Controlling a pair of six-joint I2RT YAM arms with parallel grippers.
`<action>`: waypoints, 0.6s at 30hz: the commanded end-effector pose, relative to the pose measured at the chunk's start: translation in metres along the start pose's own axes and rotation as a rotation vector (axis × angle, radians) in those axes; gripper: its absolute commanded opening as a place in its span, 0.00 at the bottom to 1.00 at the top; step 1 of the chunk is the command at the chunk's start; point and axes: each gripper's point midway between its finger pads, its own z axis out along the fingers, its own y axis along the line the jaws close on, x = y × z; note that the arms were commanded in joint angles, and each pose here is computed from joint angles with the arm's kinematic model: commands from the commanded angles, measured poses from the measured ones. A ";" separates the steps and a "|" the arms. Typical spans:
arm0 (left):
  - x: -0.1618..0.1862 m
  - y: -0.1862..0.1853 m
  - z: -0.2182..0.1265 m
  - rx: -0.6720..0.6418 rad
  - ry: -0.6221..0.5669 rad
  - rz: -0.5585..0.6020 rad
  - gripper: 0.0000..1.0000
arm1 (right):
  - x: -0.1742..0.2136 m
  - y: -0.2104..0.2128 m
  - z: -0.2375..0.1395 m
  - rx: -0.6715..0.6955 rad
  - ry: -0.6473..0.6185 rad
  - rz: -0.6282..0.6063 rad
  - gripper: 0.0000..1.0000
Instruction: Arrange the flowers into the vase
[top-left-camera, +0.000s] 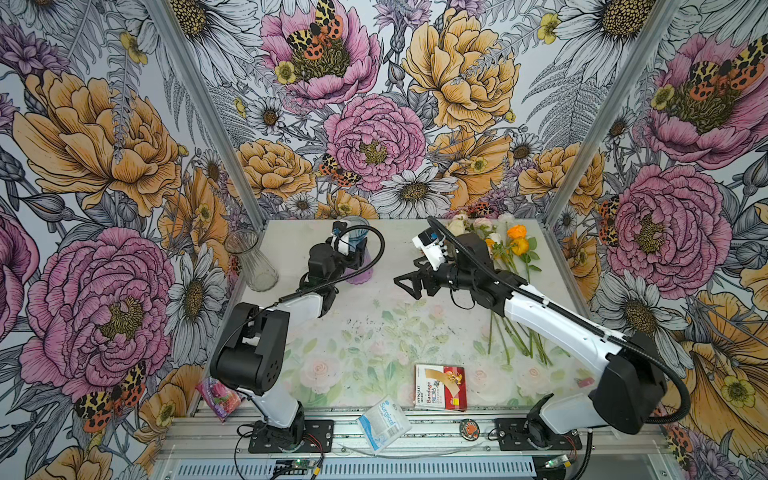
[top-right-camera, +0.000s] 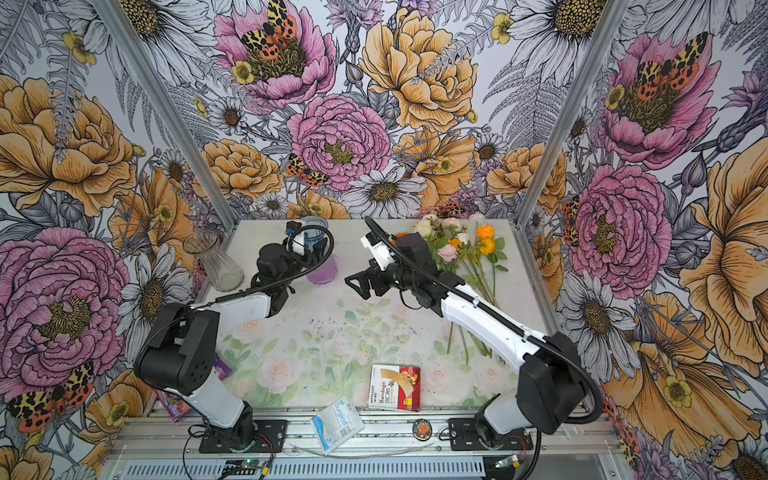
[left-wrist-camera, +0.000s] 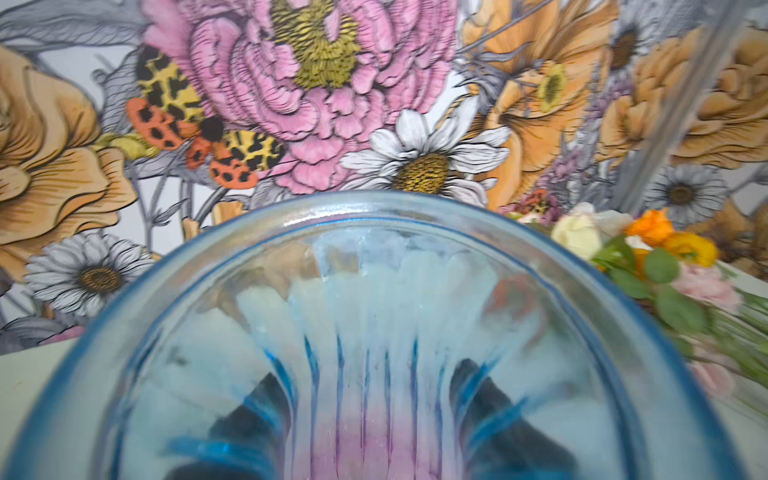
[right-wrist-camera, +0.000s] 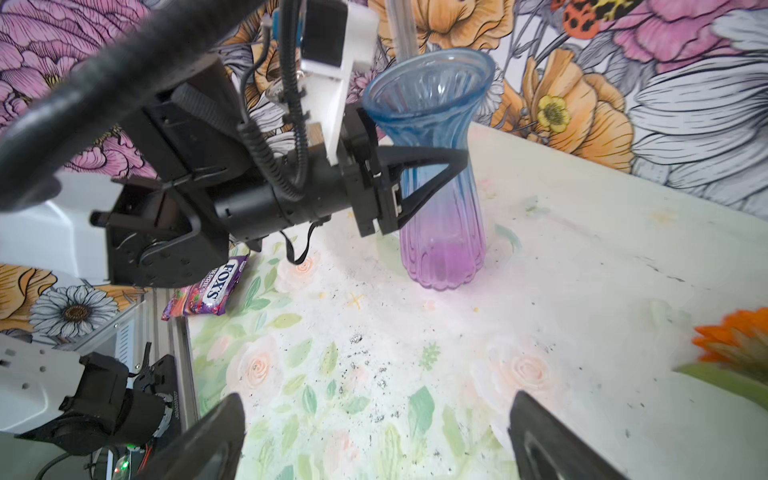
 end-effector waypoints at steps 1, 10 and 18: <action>-0.067 -0.037 -0.028 0.003 -0.212 0.051 0.39 | 0.012 -0.010 -0.040 0.129 -0.056 0.065 0.99; -0.053 -0.109 -0.054 0.078 -0.221 0.018 0.39 | 0.084 -0.013 -0.082 0.189 -0.028 0.236 1.00; -0.032 -0.127 -0.070 0.084 -0.233 0.000 0.39 | 0.090 -0.006 -0.087 0.163 -0.037 0.255 1.00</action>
